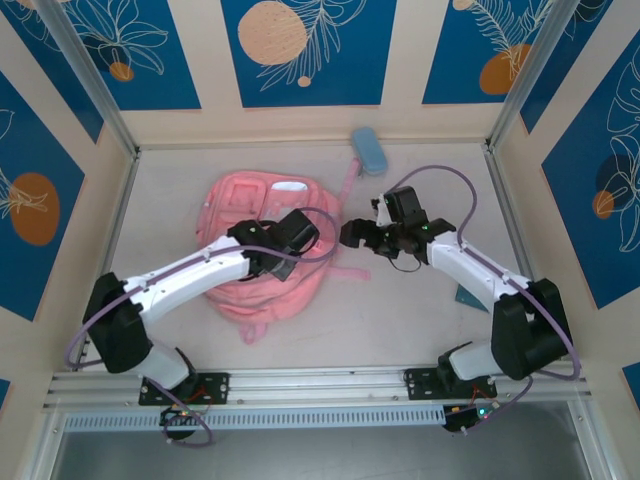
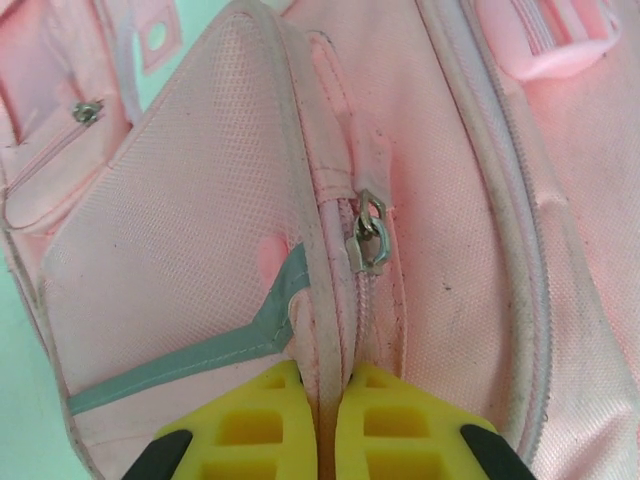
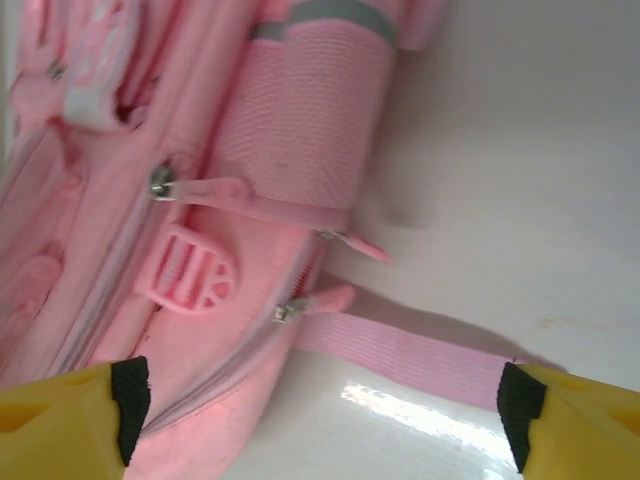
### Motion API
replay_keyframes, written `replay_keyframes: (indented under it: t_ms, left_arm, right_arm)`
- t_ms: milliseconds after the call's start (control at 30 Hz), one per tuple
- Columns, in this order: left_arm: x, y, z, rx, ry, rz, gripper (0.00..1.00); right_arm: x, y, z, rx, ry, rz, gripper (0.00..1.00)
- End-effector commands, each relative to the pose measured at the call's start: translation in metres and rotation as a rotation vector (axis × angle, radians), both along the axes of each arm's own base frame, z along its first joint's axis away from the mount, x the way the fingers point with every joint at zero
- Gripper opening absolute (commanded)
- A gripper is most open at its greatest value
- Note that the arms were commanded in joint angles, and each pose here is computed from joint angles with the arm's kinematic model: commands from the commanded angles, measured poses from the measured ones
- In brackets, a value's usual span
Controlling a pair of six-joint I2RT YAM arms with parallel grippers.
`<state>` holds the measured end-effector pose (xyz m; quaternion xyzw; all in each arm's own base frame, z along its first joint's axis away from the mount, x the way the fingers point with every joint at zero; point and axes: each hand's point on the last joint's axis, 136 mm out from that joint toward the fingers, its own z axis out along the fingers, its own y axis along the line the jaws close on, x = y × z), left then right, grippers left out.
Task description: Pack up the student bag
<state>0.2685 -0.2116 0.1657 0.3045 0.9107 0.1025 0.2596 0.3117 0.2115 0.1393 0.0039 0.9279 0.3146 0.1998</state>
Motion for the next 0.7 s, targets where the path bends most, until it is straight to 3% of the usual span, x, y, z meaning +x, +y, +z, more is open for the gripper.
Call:
replay_keyframes:
  t_ms: [0,267,667]
  left_arm:
    - [0.01,0.002,0.036,-0.1,-0.136,0.028,0.0]
    - [0.009,0.005,0.045,-0.148,-0.156,0.034,0.0]
    - [0.007,0.005,0.042,-0.159,-0.136,0.029,0.0]
  right_arm:
    - [0.005,0.039,0.025,0.097,-0.073,0.207,0.86]
    - [0.026,0.077,0.022,0.15,-0.129,0.397,0.62]
    - [0.032,0.093,-0.005,0.151,-0.186,0.577,0.49]
